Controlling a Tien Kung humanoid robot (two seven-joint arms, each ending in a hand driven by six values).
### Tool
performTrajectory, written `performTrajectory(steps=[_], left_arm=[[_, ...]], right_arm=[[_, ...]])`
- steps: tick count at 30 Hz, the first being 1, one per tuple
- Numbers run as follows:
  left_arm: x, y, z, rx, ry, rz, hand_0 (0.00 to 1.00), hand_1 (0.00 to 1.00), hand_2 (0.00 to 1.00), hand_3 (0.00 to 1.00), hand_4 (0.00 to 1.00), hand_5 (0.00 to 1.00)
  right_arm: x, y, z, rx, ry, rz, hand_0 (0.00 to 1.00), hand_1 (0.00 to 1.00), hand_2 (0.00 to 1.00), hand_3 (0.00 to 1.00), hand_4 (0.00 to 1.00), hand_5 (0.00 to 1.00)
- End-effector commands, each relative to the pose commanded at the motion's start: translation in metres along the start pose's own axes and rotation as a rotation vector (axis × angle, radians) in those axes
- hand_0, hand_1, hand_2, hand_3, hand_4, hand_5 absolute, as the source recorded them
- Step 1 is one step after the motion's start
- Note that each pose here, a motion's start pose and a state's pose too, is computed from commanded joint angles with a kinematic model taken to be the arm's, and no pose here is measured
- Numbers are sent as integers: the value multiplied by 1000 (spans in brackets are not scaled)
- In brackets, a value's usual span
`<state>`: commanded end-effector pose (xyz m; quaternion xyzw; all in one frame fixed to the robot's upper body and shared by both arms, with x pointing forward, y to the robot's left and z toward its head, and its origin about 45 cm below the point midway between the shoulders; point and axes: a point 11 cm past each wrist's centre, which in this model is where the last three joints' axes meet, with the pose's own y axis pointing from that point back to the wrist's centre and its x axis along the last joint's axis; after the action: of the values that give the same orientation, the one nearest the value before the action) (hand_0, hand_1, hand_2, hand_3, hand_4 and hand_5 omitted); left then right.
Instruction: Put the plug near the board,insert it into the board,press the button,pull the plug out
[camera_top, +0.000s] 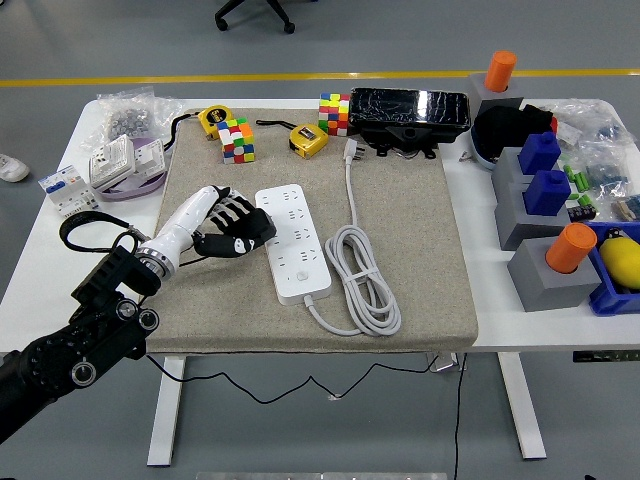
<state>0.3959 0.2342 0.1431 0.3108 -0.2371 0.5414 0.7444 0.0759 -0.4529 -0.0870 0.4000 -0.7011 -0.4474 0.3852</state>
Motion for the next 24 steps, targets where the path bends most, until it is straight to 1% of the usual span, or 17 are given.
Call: performTrajectory(steps=[7, 12, 24], left_arm=[[-4, -1, 3, -15, -10, -22, 402, 376, 462, 529, 640, 2], [-8, 0, 3, -12, -13, -26, 402, 376, 462, 529, 640, 2], [-11, -1, 1, -4, -37, -29, 405, 376, 461, 529, 638, 2]], right_arm=[[2, 0, 5, -10, -9, 4, 545, 646, 668, 570, 913, 433], [2, 0, 5, -8, -10, 4, 545, 646, 668, 570, 913, 433], [2, 0, 4, -7, -10, 4, 544, 646, 668, 572, 913, 432]])
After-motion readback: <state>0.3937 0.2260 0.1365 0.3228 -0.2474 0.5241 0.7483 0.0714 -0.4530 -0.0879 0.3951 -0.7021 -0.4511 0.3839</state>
